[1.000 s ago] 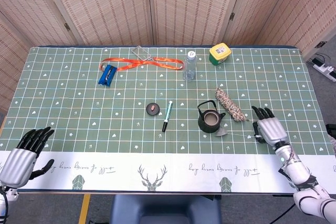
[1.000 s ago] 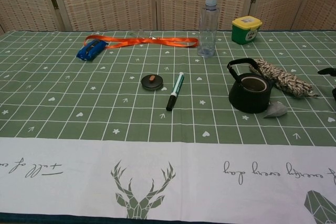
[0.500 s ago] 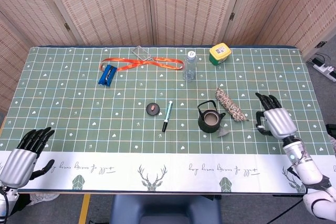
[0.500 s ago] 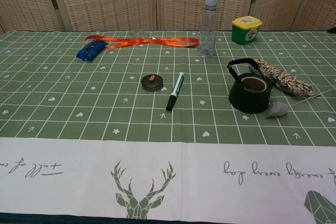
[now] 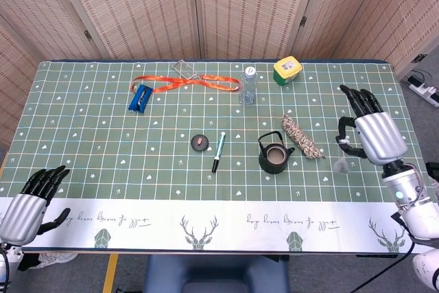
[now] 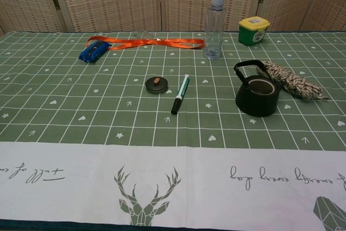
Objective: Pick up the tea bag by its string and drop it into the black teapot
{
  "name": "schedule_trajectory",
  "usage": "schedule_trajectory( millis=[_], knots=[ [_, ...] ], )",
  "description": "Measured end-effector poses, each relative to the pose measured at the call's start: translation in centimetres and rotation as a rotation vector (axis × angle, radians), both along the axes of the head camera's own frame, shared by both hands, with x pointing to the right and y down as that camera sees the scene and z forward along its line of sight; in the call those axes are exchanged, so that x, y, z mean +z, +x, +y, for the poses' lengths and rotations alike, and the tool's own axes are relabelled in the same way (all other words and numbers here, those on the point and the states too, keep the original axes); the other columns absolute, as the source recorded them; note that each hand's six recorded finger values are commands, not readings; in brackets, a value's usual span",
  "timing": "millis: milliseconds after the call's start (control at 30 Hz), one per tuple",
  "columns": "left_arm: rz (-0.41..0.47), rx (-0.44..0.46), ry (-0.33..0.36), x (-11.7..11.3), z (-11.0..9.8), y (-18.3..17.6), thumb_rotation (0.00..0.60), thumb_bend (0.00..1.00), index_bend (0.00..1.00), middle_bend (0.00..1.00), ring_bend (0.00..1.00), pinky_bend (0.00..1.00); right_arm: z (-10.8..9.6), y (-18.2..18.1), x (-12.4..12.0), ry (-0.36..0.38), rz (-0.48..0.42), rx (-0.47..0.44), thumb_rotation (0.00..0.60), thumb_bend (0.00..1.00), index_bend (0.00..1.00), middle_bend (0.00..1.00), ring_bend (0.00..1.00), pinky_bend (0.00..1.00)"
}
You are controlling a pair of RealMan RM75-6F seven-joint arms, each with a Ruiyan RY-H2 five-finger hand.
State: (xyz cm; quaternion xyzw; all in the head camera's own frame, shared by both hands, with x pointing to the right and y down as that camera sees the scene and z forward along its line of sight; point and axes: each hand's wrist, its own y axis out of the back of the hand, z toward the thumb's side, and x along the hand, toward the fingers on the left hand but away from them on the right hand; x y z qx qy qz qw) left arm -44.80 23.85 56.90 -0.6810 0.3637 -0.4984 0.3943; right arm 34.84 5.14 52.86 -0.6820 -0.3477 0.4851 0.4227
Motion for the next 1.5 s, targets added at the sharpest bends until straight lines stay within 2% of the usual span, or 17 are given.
schedule_trajectory(
  millis=[433, 767, 1500],
  knots=[
    [0.016, -0.025, -0.018, 0.2, -0.6, -0.7, 0.6, 0.29, 0.03, 0.05, 0.1, 0.1, -3.3, -4.6, 0.2, -0.006, -0.03, -0.02, 0.6, 0.4, 0.67, 0.02, 0.0, 0.0],
    [0.037, -0.03, -0.019, -0.1, -0.6, -0.7, 0.6, 0.29, 0.04, 0.05, 0.1, 0.1, -3.5, -6.5, 2.1, -0.029, 0.025, -0.046, 0.6, 0.4, 0.67, 0.02, 0.0, 0.0],
    [0.053, -0.051, -0.019, -0.7, -0.8, -1.2, 0.6, 0.29, 0.05, 0.05, 0.1, 0.1, -3.4, -9.0, 5.3, -0.076, 0.078, -0.093, 0.6, 0.4, 0.67, 0.03, 0.02, 0.0]
  ],
)
